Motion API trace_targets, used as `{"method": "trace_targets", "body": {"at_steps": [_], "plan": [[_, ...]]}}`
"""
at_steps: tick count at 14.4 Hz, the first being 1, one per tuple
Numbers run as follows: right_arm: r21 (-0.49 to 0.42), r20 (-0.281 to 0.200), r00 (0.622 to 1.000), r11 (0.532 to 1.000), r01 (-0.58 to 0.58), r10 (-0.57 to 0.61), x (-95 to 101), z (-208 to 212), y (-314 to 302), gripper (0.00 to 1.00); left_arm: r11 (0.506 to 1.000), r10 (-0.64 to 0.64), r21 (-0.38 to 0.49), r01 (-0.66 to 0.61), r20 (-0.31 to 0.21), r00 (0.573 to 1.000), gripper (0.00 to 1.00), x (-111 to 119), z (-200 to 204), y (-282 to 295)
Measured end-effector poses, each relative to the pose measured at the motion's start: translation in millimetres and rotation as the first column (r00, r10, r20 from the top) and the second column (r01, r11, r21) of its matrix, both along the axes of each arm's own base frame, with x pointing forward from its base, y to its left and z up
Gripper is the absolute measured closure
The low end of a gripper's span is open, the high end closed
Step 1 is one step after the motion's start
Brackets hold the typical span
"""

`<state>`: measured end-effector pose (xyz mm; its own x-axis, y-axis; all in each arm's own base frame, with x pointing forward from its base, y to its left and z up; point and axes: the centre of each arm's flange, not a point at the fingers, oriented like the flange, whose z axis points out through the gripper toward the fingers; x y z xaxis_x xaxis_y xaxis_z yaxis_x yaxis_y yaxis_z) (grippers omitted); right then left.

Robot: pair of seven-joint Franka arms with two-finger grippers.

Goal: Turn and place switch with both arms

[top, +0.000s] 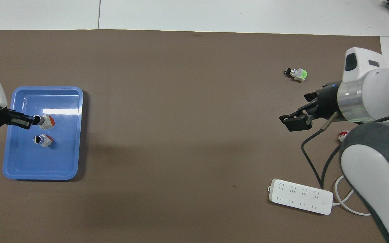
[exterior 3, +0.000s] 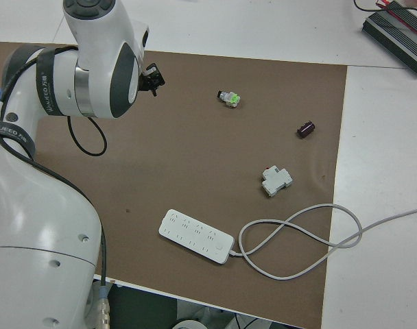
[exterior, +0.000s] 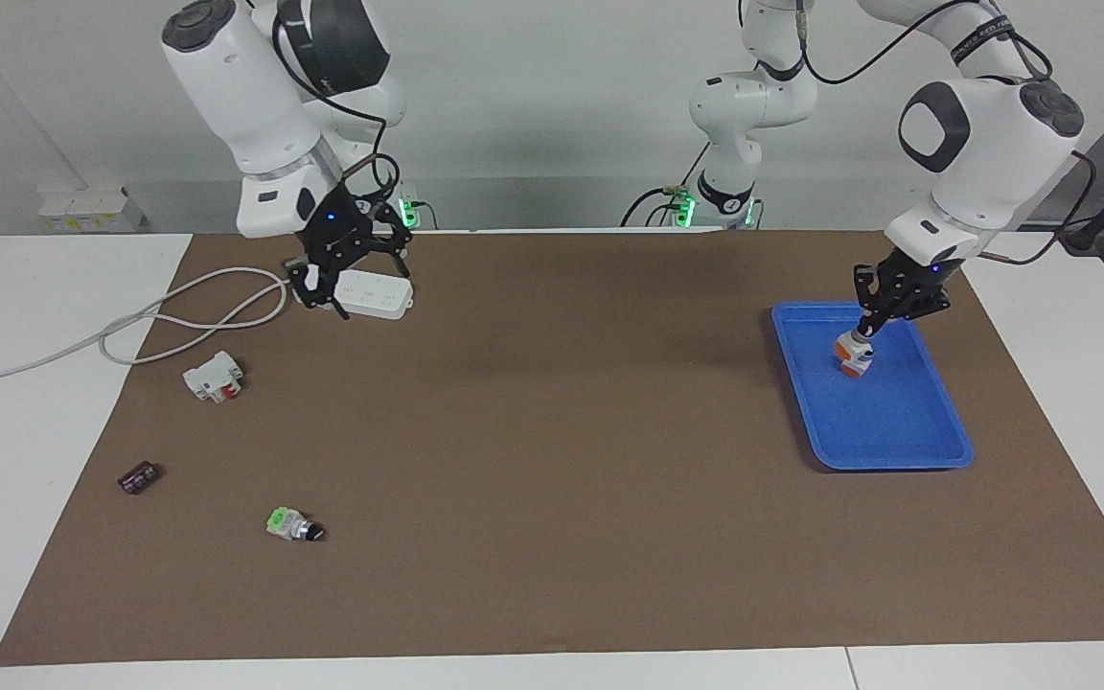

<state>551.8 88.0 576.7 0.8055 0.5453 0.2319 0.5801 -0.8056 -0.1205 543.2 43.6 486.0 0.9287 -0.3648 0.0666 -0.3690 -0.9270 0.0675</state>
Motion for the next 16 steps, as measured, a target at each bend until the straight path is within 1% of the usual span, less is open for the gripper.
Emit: {"method": "trace_targets", "body": {"at_steps": [2,4,6,8,9,10,11,12,13,15,16], "plan": [[0.010,0.002,0.996,0.996,0.089,-0.089,3.8,4,-47,0.00,0.999,0.027,0.034,-0.027,-0.004,1.000,0.89,1,-12,25],[0.018,0.001,0.987,0.987,0.162,-0.162,4.9,4,-91,0.00,0.997,0.059,0.048,-0.059,0.004,0.998,0.89,2,-26,46],[0.026,-0.011,0.971,0.971,0.239,-0.239,4.5,4,-111,0.00,0.994,0.092,0.054,-0.092,0.013,0.996,0.89,2,-45,66],[0.006,-0.026,0.941,0.941,0.337,-0.337,4.0,4,-120,0.00,0.991,0.120,0.059,-0.121,0.027,0.992,0.89,2,-59,82],[-0.013,-0.024,0.925,0.925,0.380,-0.380,4.1,7,-124,0.00,0.989,0.133,0.061,-0.135,0.035,0.990,0.89,1,-61,90],[-0.037,-0.011,0.907,0.907,0.421,-0.421,4.4,13,-127,0.00,0.987,0.147,0.063,-0.149,0.042,0.988,0.89,0,-62,98],[-0.066,0.012,0.885,0.883,0.465,-0.465,5.0,22,-128,0.00,0.985,0.161,0.063,-0.163,0.044,0.986,0.89,-2,-64,106],[-0.091,0.031,0.862,0.858,0.506,-0.505,5.2,30,-125,0.00,0.983,0.173,0.063,-0.175,0.039,0.984,0.89,-5,-68,112],[-0.116,0.036,0.841,0.834,0.540,-0.540,4.2,37,-118,0.00,0.981,0.181,0.062,-0.182,0.029,0.983,0.89,-8,-73,116],[-0.171,0.028,0.813,0.799,0.577,-0.581,-0.5,49,-104,0.00,0.979,0.193,0.059,-0.193,0.007,0.981,0.89,-15,-86,115],[-0.194,0.021,0.809,0.792,0.580,-0.587,-2.4,56,-99,0.00,0.979,0.197,0.058,-0.197,-0.003,0.980,0.89,-18,-94,113]]}}
